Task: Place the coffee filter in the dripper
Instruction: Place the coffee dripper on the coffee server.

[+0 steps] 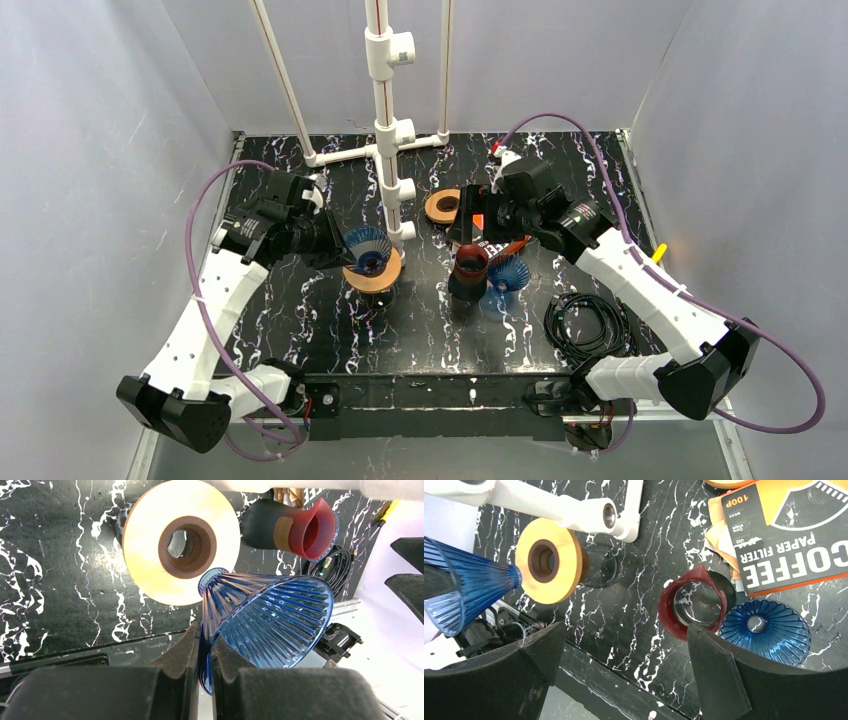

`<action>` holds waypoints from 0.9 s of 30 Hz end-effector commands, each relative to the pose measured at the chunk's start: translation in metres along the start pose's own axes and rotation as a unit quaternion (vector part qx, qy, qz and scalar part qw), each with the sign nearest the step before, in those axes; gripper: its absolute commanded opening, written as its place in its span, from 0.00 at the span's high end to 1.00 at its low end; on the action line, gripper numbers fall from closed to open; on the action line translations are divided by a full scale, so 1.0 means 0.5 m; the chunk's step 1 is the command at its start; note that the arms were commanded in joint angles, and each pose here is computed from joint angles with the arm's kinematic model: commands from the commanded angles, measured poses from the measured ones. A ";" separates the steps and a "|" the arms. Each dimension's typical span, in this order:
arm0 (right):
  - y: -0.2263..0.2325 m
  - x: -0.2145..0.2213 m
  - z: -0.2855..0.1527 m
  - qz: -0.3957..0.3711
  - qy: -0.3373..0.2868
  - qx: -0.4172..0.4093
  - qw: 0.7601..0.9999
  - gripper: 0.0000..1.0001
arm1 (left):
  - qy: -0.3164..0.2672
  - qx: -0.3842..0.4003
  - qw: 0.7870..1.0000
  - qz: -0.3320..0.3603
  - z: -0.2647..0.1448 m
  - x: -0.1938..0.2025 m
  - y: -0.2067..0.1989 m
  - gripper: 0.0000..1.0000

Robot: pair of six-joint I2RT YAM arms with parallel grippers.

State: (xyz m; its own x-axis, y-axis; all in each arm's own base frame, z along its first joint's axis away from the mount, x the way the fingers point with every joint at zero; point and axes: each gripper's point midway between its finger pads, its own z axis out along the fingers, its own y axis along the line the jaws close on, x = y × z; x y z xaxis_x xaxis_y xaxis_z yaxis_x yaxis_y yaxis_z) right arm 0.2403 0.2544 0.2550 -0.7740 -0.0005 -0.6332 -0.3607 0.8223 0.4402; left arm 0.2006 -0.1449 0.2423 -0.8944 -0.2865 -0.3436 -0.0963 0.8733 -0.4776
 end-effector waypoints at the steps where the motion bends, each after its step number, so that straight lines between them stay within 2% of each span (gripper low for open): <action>1: 0.025 -0.039 -0.009 0.010 -0.036 -0.031 0.999 0.02 | -0.009 0.019 1.000 0.005 0.012 -0.020 -0.018 1.00; 18: 0.012 -0.051 0.009 0.001 -0.034 -0.028 0.999 0.02 | 0.008 -0.024 1.000 -0.012 0.072 0.001 0.037 1.00; 27: 0.010 -0.062 0.019 -0.005 -0.031 -0.033 0.999 0.02 | 0.000 -0.028 0.999 -0.015 0.091 -0.013 0.040 1.00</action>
State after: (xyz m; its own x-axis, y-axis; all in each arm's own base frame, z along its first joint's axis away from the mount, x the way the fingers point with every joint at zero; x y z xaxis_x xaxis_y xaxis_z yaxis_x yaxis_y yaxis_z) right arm 0.2579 0.2568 0.2521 -0.7764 0.0188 -0.6299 -0.3575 0.8100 0.4648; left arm 0.2186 -0.1485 0.2013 -0.9009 -0.3028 -0.3110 -0.1371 0.8783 -0.4580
